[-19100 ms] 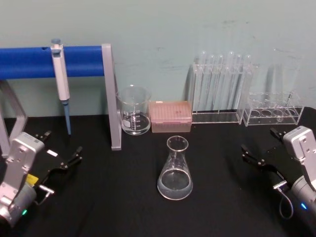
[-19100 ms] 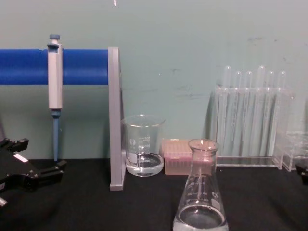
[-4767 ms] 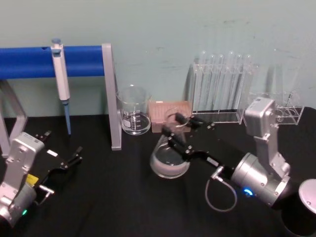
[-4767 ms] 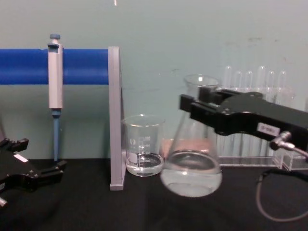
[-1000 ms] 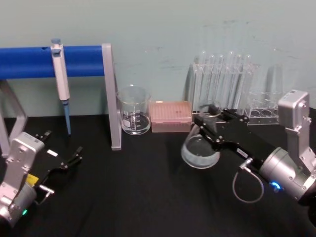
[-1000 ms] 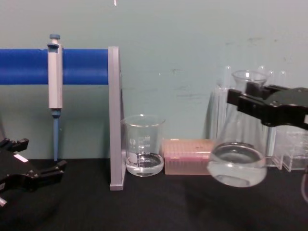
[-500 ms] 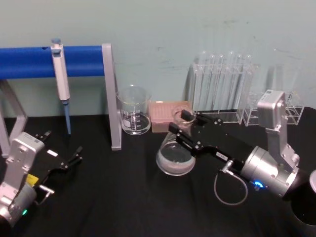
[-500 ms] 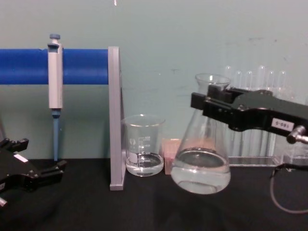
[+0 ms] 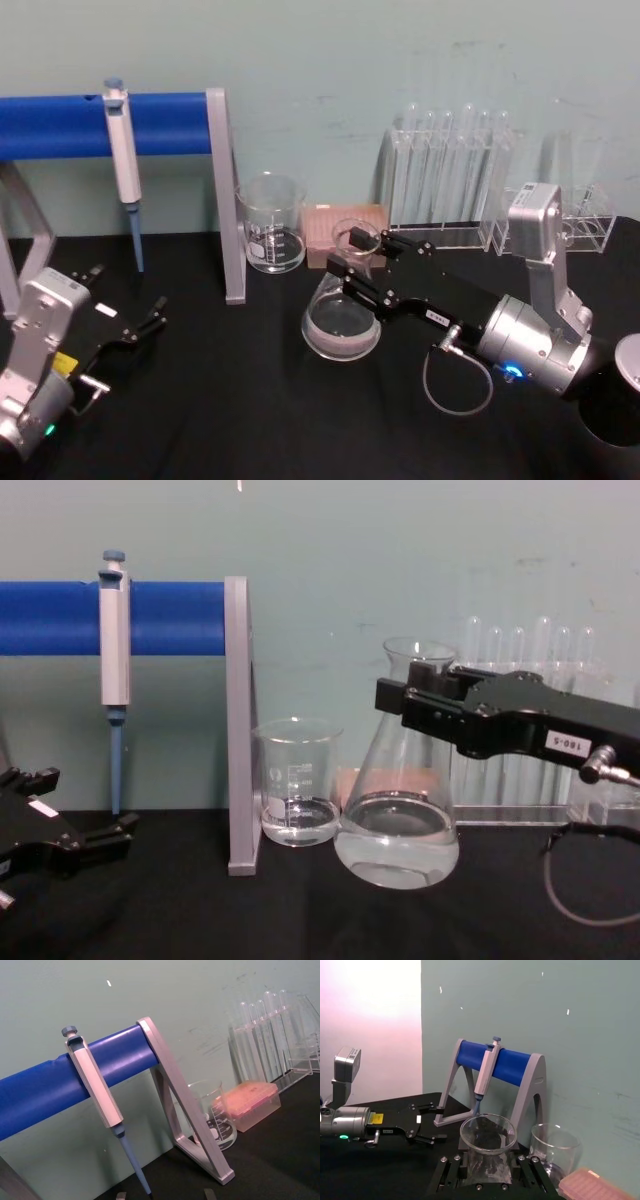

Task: Grasp the erlenmeyer flask with one hand, shake it three times, then place it back.

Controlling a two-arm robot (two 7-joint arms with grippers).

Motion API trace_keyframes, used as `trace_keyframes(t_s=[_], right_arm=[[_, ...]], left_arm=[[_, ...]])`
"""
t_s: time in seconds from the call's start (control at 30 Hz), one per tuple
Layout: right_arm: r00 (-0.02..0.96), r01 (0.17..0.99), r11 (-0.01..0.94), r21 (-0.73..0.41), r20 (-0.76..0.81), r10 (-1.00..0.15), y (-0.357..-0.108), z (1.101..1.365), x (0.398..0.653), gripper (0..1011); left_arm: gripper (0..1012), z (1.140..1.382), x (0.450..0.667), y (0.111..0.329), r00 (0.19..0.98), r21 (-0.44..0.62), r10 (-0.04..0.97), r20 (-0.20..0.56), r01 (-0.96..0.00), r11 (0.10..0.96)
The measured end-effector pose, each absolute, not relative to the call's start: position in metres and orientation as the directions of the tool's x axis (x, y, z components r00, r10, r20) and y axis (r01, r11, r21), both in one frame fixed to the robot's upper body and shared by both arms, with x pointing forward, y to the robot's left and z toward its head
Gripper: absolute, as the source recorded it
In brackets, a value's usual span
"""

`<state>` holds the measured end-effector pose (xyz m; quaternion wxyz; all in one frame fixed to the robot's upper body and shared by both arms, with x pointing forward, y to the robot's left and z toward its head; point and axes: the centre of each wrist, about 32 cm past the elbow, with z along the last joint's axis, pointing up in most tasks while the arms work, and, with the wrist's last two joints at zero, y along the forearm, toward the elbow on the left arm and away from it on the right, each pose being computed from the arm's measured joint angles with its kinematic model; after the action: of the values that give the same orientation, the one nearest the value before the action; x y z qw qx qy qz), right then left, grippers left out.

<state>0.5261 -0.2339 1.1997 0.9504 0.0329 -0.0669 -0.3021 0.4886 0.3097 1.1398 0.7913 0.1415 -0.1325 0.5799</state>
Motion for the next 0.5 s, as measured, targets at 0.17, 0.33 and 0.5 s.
trace_keyframes(t_s=[0.17,0.33,0.5], right_arm=[[0.811,0.566,0.818,0.101,0.11,-0.574,-0.2351,1.1995,0.5278,450],[0.816,0.56,0.823,0.097,0.108,-0.568,-0.2365,1.1977,0.5296,449],[0.823,0.551,0.83,0.088,0.109,-0.558,-0.2372,1.1941,0.5328,449]], left_arm=[[1001,1.1398,0.4886,0.3097,0.292,0.07,0.88,0.374,-0.955,0.287],[1001,1.1398,0.4886,0.3097,0.292,0.07,0.88,0.374,-0.955,0.287],[1001,1.1398,0.4886,0.3097,0.292,0.07,0.88,0.374,-0.955,0.287]])
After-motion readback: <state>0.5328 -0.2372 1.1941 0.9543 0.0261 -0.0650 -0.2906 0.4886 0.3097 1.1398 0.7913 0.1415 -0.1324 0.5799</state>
